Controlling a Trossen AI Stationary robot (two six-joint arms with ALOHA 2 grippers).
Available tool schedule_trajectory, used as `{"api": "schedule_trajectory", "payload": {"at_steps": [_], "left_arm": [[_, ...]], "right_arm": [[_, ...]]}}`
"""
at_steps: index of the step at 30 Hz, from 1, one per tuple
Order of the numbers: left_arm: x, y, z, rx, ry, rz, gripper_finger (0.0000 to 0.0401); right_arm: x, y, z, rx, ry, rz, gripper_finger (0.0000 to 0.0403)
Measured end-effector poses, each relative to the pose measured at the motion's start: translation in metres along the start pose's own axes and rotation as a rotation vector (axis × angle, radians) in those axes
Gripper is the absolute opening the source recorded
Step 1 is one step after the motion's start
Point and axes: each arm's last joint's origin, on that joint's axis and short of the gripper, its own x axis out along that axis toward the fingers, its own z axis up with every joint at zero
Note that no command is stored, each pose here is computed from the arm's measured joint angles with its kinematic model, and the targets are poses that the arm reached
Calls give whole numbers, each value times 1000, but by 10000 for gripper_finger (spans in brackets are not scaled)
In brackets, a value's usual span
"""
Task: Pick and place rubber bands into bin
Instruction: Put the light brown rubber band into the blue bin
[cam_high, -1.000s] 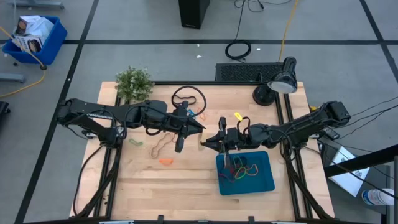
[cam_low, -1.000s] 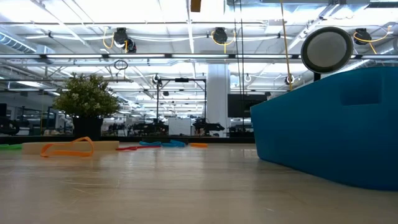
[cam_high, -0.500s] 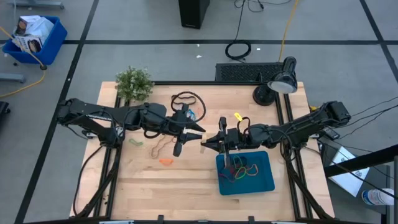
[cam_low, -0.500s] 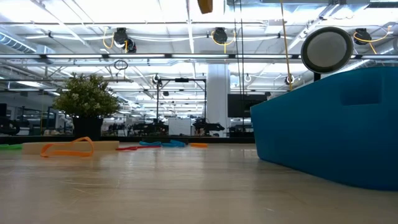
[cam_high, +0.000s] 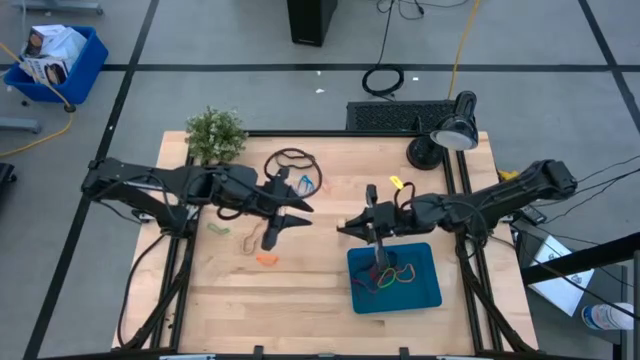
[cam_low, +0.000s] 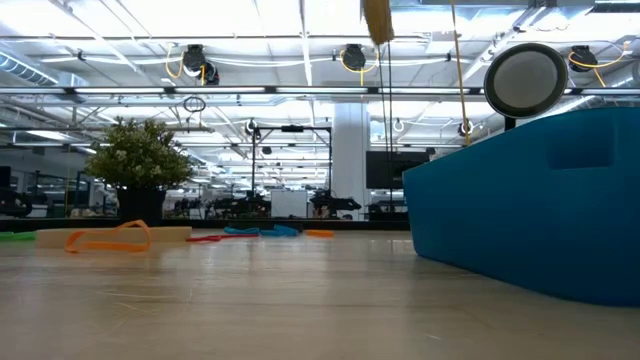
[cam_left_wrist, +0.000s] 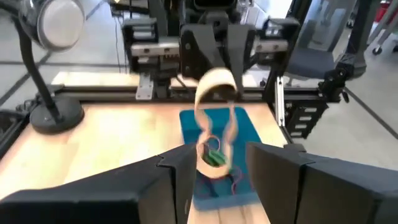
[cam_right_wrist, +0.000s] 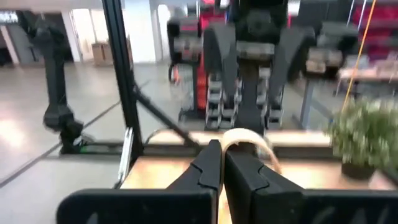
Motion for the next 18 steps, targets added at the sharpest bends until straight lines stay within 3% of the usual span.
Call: {"api": "schedule_trajectory", "payload": {"at_steps": [8, 12, 18], "left_arm": [[-15, 0, -10, -60, 122, 12, 148], [-15, 0, -15, -70, 175, 20, 148], [-15, 0, -15, -70, 177, 24, 147]], "right_arm": [[-32, 1, -15, 244, 326, -27, 3], [-42, 11, -30, 385, 524, 14, 3], [-50, 25, -51, 460, 723, -31, 3]]}}
